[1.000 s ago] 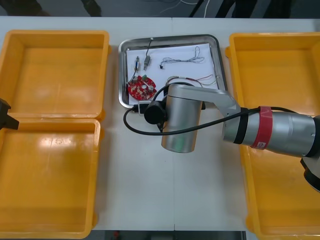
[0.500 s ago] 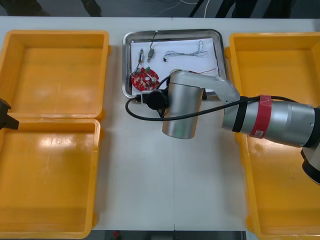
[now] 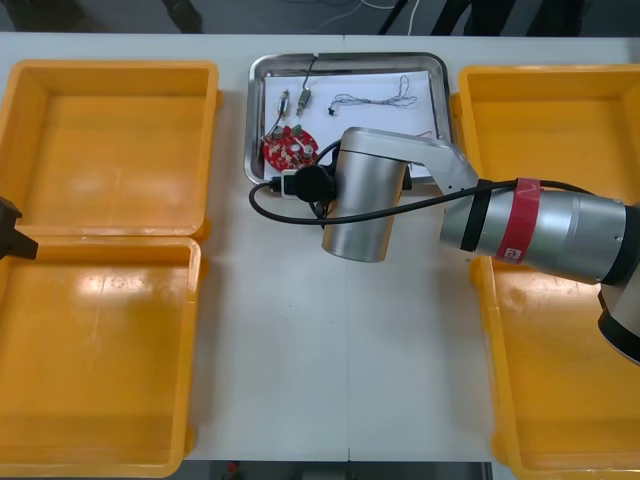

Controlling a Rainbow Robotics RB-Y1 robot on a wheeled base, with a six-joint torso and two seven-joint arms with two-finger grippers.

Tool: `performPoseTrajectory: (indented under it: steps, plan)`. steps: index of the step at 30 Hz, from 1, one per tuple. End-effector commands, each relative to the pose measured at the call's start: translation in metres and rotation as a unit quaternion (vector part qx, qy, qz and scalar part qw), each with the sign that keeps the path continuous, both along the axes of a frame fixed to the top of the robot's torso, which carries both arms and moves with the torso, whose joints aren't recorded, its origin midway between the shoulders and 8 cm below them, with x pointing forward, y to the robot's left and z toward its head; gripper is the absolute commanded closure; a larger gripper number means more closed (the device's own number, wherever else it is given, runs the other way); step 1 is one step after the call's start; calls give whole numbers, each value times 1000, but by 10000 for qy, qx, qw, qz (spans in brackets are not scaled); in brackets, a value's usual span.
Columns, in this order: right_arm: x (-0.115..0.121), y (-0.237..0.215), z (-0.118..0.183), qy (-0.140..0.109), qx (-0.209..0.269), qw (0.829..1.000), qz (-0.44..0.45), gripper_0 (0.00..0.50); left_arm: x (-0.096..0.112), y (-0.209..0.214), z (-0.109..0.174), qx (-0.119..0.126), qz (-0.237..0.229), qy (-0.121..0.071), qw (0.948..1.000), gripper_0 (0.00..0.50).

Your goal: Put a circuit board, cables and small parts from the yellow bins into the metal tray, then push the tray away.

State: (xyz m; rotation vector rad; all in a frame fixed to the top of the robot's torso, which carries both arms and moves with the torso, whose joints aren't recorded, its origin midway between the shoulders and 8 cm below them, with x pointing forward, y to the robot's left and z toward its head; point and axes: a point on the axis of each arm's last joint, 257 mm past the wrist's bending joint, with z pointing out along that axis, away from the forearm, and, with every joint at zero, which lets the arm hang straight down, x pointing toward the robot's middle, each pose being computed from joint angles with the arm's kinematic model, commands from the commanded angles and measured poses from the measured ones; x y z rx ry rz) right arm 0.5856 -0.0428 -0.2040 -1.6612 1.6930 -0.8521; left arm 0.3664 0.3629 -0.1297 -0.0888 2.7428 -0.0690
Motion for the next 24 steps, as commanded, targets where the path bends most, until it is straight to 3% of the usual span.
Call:
performPoseTrajectory:
  steps: [1,15,24]
  plan:
    - [8,29,34,-225,262,9994,99,500,-5,14,13,201,125,-89,9997,0]
    - [10,45,39,-279,362,9985,294,500,-5,14,13,201,125,-89,9997,0]
    - [25,43,47,-401,400,9979,303,500,-5,14,13,201,125,-89,9997,0]
